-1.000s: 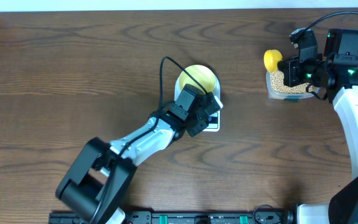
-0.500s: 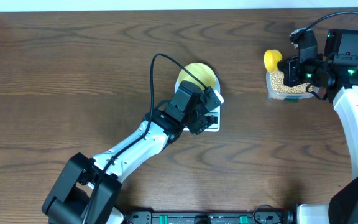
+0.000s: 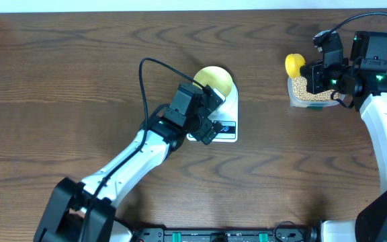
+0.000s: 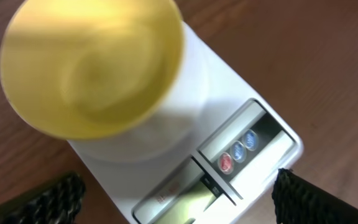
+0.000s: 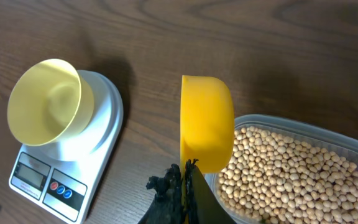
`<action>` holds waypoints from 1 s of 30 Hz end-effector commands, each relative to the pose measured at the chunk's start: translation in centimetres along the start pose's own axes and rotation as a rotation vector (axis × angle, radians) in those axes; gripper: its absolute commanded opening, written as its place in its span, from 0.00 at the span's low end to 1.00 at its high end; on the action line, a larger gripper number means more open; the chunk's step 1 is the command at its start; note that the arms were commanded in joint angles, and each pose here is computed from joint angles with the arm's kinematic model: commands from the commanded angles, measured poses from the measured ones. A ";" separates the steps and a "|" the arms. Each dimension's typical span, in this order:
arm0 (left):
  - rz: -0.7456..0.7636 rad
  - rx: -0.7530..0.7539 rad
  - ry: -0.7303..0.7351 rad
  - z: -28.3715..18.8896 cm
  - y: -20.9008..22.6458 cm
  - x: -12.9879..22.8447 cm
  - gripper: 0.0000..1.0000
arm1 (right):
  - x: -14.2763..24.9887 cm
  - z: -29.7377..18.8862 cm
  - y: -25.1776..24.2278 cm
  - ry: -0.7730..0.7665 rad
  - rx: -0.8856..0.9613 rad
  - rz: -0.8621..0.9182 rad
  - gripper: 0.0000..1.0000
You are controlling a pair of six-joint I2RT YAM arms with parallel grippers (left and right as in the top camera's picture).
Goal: Scoop item into bowl and weigh 50g on scale
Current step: 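Pull the left gripper back left of the scale, then dig the yellow scoop into the soybean tub with the right gripper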
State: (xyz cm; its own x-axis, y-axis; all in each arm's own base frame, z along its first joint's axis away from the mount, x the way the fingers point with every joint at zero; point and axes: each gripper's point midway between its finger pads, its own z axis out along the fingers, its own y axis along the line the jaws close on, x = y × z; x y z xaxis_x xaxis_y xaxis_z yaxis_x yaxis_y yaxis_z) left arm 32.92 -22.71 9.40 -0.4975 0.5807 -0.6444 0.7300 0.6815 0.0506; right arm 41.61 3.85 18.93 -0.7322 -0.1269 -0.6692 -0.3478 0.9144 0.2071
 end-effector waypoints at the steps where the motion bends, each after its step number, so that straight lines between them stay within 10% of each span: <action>1: 0.030 0.051 0.011 -0.9 -1.0 0.4 0.95 | -1.1 -0.9 0.5 -0.033 -0.002 -0.031 0.01; 10: 0.084 -0.018 0.052 -6.4 2.3 2.5 0.77 | -1.2 -0.9 0.6 -0.035 -0.009 -0.032 0.01; 12: 0.055 -0.063 0.053 -7.2 3.8 2.8 0.98 | -1.2 -0.9 0.6 -0.035 -0.009 -0.031 0.01; 30: 0.000 -0.117 0.058 -7.9 6.3 3.5 0.97 | -1.0 -0.9 0.3 -0.028 0.006 -0.029 0.01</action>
State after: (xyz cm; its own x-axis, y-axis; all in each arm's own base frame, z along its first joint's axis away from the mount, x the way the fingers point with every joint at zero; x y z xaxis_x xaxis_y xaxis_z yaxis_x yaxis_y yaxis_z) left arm 32.09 -13.19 13.67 -0.5233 0.5977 -0.6074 0.6732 0.7269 0.1354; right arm 41.59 3.85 18.92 -0.7330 -0.1269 -0.6683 -0.3473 0.9145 0.2073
